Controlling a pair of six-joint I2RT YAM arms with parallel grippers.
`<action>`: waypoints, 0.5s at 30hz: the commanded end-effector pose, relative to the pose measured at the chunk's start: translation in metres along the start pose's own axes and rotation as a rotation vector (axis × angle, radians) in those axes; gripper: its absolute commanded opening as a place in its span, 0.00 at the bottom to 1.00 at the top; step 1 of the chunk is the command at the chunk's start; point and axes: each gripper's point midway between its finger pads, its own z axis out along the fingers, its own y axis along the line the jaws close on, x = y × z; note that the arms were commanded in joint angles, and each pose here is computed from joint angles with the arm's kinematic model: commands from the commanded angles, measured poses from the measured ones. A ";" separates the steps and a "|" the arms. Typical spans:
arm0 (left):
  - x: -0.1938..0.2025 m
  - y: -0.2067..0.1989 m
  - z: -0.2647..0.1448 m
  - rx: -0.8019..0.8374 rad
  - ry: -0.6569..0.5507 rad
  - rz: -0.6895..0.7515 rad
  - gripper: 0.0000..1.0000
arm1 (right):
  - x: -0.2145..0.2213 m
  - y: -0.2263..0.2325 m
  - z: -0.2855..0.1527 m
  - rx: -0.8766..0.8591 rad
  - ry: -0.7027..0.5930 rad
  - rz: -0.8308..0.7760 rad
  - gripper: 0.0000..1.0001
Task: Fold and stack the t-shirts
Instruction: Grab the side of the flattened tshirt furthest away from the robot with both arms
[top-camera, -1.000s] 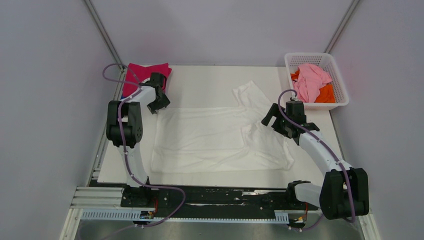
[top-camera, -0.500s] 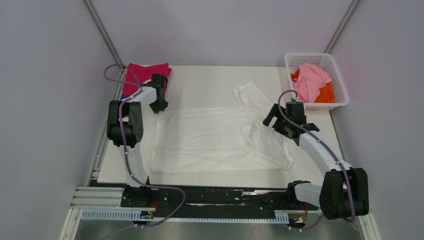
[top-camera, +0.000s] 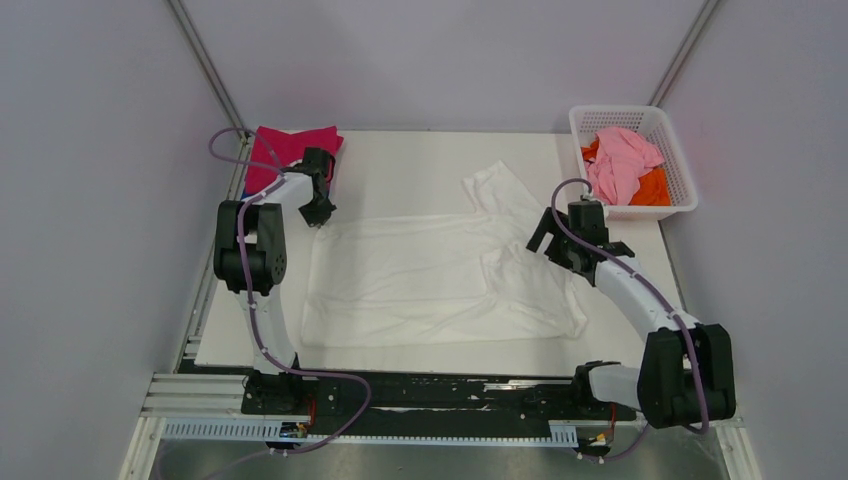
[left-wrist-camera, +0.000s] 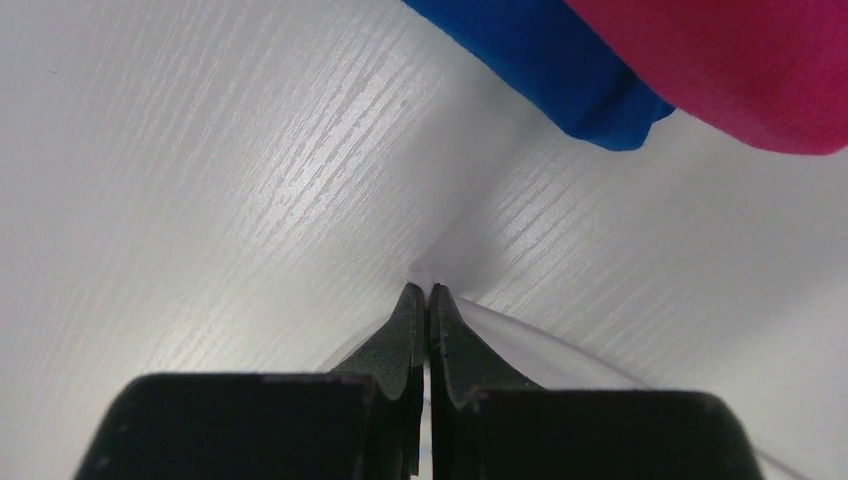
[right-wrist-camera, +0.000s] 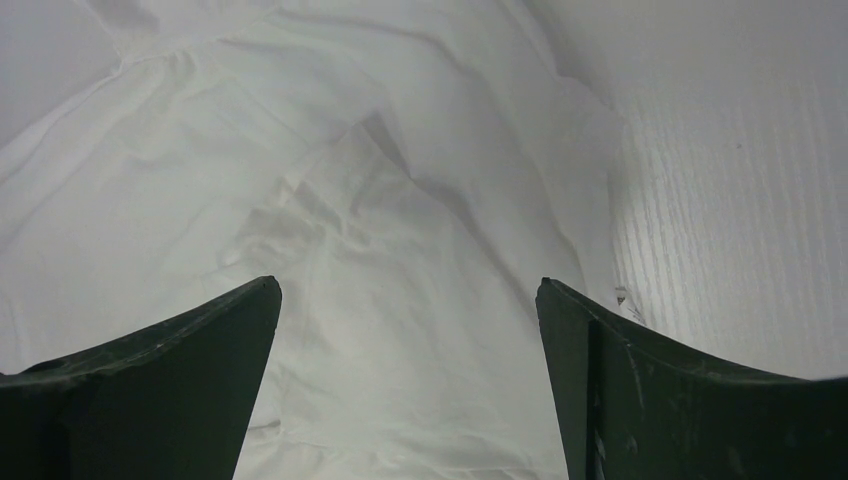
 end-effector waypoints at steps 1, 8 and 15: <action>-0.004 -0.002 -0.013 0.045 -0.015 0.020 0.00 | -0.044 0.028 0.003 -0.027 -0.099 -0.062 1.00; -0.005 -0.007 -0.024 0.098 -0.029 0.015 0.00 | -0.121 0.093 0.043 -0.064 -0.157 -0.108 1.00; -0.005 -0.012 -0.025 0.126 -0.027 0.018 0.00 | -0.167 0.150 0.118 -0.076 -0.178 -0.270 0.98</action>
